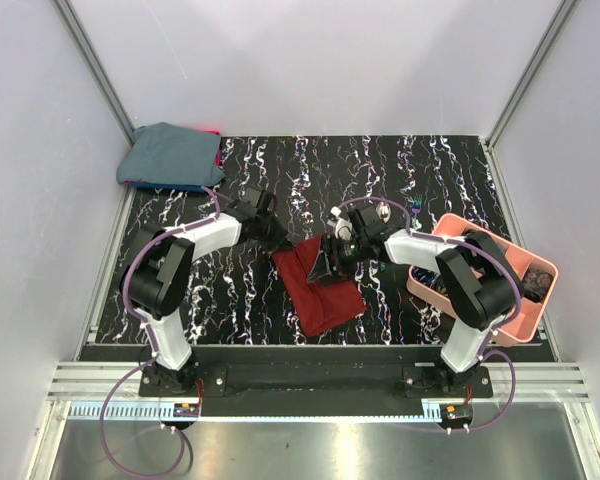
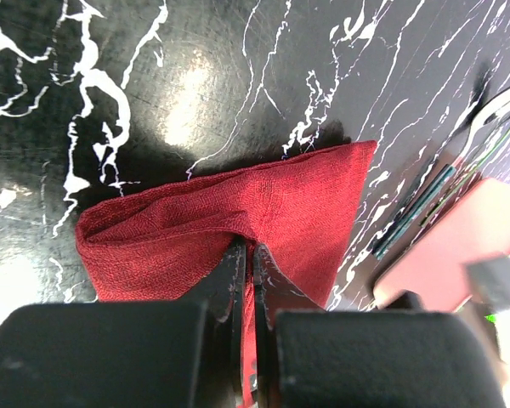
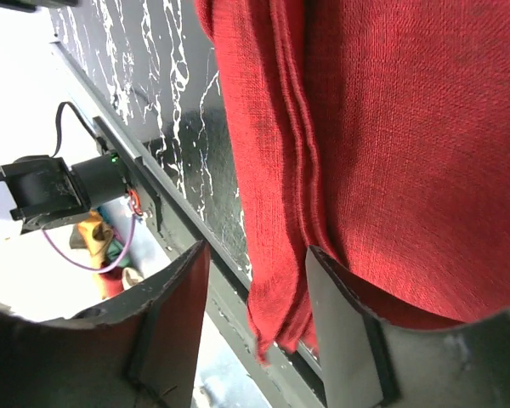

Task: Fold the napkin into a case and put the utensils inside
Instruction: Fold the square-folded napkin at the center of the board.

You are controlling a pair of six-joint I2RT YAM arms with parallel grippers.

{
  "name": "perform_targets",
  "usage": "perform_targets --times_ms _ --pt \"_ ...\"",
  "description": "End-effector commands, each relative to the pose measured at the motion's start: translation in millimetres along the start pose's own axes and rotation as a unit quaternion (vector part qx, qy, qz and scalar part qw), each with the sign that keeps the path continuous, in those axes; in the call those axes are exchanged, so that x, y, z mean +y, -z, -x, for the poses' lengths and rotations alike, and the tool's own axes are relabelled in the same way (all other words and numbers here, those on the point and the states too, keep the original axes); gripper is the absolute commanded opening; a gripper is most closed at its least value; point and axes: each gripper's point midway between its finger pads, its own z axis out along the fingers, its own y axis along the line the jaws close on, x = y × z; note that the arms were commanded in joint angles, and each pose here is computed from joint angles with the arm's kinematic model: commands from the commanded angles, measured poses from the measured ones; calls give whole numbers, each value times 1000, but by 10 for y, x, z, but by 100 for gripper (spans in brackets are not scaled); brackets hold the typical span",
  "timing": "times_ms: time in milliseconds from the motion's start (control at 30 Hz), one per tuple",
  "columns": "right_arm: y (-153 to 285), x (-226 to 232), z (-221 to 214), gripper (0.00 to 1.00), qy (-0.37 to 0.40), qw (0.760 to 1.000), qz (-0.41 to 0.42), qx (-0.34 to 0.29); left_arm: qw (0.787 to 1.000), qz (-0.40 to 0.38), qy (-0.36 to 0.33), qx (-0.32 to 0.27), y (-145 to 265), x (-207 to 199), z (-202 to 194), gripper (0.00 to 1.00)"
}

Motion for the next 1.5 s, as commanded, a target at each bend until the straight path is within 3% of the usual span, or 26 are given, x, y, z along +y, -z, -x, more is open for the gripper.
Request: perform_targets --times_ms 0,267,633,867,1000,1133,1333,1467 --pt "180 54 78 59 35 999 -27 -16 999 -28 -12 -15 -22 -249 77 0" --pt "175 -162 -306 63 32 999 -38 21 999 -29 -18 -10 -37 -277 -5 0" --pt "46 -192 -674 60 24 998 -41 49 1000 -27 0 -13 -96 -286 -26 0" --pt "36 -243 -723 40 22 997 -63 39 999 -26 5 -20 -114 -298 -11 0" --pt "28 -324 -778 14 11 997 -72 37 999 -27 5 -21 -135 -312 -10 0" --pt "-9 -421 -887 3 -6 997 -71 38 1000 -25 3 -18 -183 -304 -23 0" --pt "-51 -459 -872 0 -8 997 -70 36 999 -42 -19 -11 -210 -420 -52 1" --pt "-85 -494 -885 0 -18 997 -70 37 998 -49 -46 -14 -156 -454 -52 14"
